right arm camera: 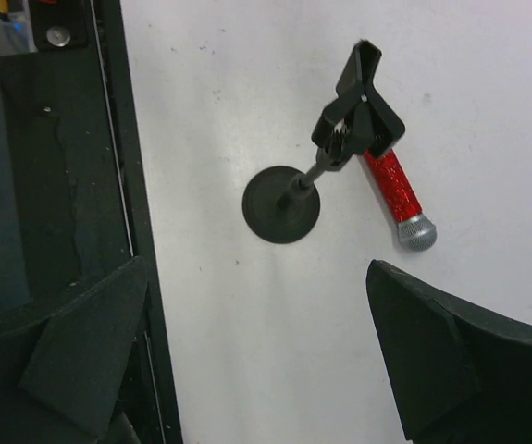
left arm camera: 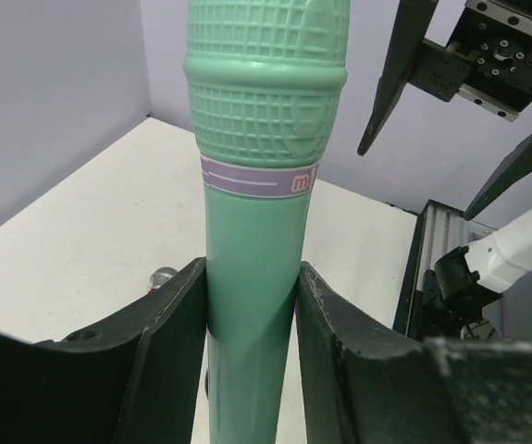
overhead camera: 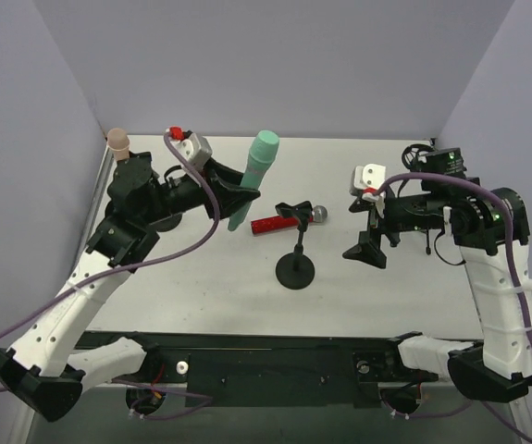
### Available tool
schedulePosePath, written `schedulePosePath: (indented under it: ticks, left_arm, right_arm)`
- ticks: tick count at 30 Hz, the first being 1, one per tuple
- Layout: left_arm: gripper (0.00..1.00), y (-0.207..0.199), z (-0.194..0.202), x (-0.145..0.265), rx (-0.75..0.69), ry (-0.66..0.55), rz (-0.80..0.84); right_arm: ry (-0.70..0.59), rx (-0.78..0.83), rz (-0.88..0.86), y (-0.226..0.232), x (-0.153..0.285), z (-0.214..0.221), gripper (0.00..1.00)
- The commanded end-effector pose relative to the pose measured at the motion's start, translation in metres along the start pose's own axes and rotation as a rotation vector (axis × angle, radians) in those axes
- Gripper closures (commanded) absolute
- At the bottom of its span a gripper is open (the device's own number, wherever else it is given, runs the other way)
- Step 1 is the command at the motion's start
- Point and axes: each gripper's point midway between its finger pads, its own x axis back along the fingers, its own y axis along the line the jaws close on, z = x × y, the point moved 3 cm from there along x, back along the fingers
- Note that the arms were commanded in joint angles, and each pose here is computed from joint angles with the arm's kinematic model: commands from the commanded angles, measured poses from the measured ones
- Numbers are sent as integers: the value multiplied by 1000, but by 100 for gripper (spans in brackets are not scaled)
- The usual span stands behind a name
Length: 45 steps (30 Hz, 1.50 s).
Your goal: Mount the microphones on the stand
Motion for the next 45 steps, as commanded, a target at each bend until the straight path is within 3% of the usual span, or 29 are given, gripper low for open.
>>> schedulePosePath:
  ticks: [1, 6, 12, 18, 25, 27, 32, 36, 38, 39, 42, 44, 45]
  left_arm:
    - [100, -20, -18, -12, -4, 28, 244]
    - [100, -26, -23, -17, 33, 15, 307]
    - [100, -36, -30, -30, 114, -27, 383]
    - [100, -34, -23, -47, 130, -17, 357]
    - [100, -50, -20, -63, 128, -15, 386]
    - [100, -51, -19, -66, 130, -13, 385]
    - [100, -46, -19, -68, 123, -22, 334]
    - [100, -43, -15, -67, 125, -20, 311]
    - [100, -43, -15, -67, 128, -19, 309]
    - [100, -43, -13, -68, 130, -16, 310]
    - [100, -42, -13, -68, 141, -19, 298]
    - [84, -40, -13, -67, 160, -21, 283]
    - [70, -41, -12, -65, 161, -28, 285]
  right_arm:
    - [6, -105, -78, 2, -10, -24, 0]
    - [-167, -214, -50, -21, -12, -88, 1]
    - [-304, -388, -42, -51, -22, -132, 1]
    - [-406, -431, -94, -45, -14, -162, 1]
    - [-423, -509, -94, -47, -20, -166, 1]
    - [-432, -522, -134, -43, -22, -168, 5]
    - [-427, -545, -176, -36, -30, -161, 25]
    - [-435, -542, -178, -31, -27, -160, 28]
    - [-437, -541, -186, -31, -28, -160, 40]
    - [-440, -539, -198, -30, -28, -161, 52]
    - [-450, -531, -207, -28, -26, -163, 68]
    - [-453, -525, -209, -27, -25, -163, 75]
    - [-454, -521, -207, -28, -25, -164, 78]
